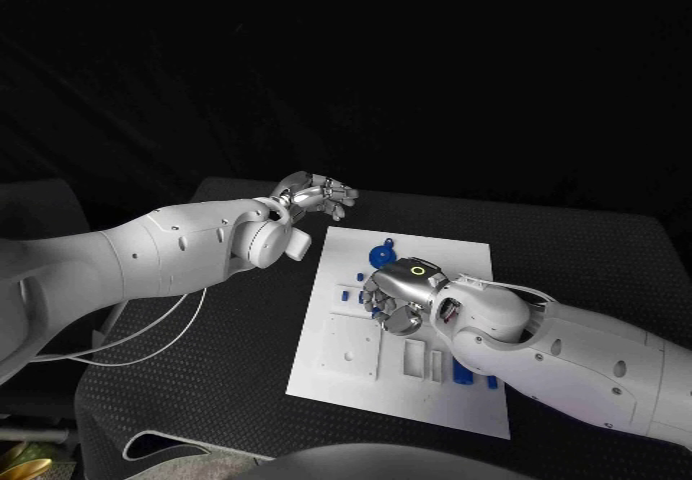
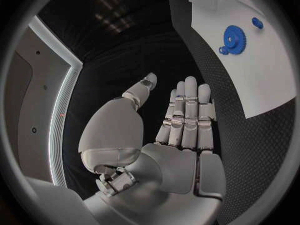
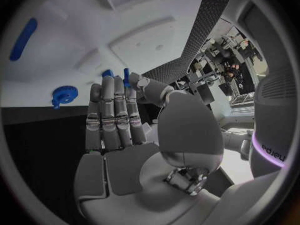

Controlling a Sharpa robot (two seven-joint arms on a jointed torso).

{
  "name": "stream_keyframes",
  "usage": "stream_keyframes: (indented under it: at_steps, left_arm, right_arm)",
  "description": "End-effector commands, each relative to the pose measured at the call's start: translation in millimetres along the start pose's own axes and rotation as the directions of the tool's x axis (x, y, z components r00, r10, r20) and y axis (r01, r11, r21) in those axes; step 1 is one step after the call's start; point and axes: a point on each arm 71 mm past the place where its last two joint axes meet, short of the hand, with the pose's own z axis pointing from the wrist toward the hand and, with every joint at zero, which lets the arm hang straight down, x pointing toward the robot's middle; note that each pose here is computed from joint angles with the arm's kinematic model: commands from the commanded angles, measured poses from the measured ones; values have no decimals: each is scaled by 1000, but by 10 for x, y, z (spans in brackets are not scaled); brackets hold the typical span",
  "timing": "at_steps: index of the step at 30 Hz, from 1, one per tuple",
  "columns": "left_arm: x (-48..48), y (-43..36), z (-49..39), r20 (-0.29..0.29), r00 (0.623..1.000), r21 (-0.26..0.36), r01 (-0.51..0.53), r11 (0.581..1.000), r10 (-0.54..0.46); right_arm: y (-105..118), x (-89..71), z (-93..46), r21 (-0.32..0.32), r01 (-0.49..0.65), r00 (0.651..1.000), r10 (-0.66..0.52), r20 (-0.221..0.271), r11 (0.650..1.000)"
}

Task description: Assemble the parts on the task board

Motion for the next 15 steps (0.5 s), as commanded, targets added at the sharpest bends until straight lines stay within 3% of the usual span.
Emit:
stream_keyframes:
  at_steps: [1,15]
  left_arm:
    - [8,-28,9,4,1000,17,7,1000,-7]
    - [35,-39,21,-4,1000,19,9,1000,-9]
  right_arm:
    - [29,60,5,-24,26,1000,-26,-8,999]
    - [122,223,9,-43,9,999,-10,-34,999]
